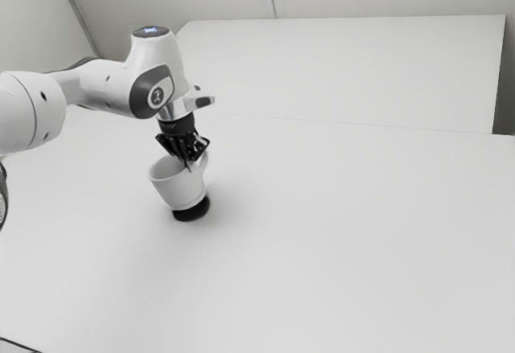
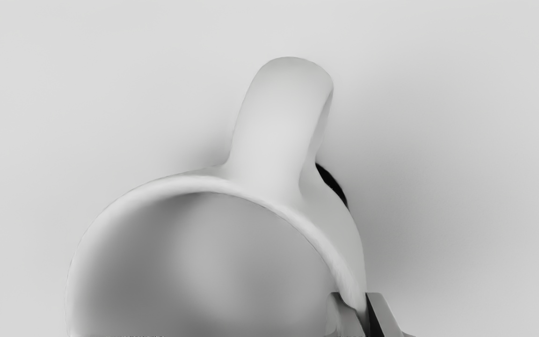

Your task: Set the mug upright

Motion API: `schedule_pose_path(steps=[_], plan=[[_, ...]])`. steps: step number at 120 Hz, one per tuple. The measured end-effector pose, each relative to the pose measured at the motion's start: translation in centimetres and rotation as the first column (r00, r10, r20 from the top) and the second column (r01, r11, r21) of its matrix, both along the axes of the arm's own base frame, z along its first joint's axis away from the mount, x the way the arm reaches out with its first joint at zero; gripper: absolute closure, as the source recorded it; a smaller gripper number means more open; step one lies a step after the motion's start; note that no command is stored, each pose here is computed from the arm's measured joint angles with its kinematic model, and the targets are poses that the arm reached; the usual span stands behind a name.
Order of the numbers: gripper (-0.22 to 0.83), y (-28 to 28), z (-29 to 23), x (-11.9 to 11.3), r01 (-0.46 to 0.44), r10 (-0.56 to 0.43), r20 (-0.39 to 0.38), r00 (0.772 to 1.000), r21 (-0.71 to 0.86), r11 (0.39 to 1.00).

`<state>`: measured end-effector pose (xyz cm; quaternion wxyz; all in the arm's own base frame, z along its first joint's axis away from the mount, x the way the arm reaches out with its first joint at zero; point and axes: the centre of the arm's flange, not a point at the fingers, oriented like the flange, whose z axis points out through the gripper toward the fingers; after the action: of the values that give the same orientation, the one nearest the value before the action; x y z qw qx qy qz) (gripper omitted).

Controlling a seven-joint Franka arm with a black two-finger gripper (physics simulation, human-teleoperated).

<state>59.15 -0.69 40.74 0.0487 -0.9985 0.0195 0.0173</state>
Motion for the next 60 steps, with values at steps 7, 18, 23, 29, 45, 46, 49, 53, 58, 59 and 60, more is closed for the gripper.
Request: schedule_pose_path(steps=[7, 18, 23, 29, 45, 46, 49, 53, 58, 59, 60], plan=[[0.79, -0.2, -0.7, 0.2, -0.013, 0.013, -0.001, 1.0, 0.005, 1.0], [0.79, -0.5, -2.1, 0.5, -0.032, 0.032, -0.009, 0.999, 0.011, 0.999], [0.79, -0.7, -2.7, 0.6, -0.039, 0.04, -0.012, 0.999, 0.013, 0.999], [0.79, -0.9, -3.4, 0.8, -0.048, 0.048, -0.013, 0.999, 0.015, 0.999], [0.59, -1.6, -3.2, 1.0, -0.065, 0.065, 0.003, 0.998, 0.011, 0.998], [0.57, -1.7, -3.1, 1.0, -0.066, 0.066, 0.005, 0.998, 0.01, 0.998], [0.51, -1.8, -2.7, 1.0, -0.068, 0.068, 0.011, 0.998, 0.009, 0.998], [0.44, -2.0, -1.9, 0.9, -0.07, 0.07, 0.021, 0.997, 0.006, 0.998], [0.36, -2.2, -0.7, 0.7, -0.074, 0.074, 0.034, 0.997, 0.002, 0.997], [0.35, -2.2, -0.5, 0.6, -0.074, 0.074, 0.036, 0.997, 0.002, 0.997], [0.34, -2.3, -0.3, 0.6, -0.075, 0.075, 0.038, 0.996, 0.001, 0.997]])
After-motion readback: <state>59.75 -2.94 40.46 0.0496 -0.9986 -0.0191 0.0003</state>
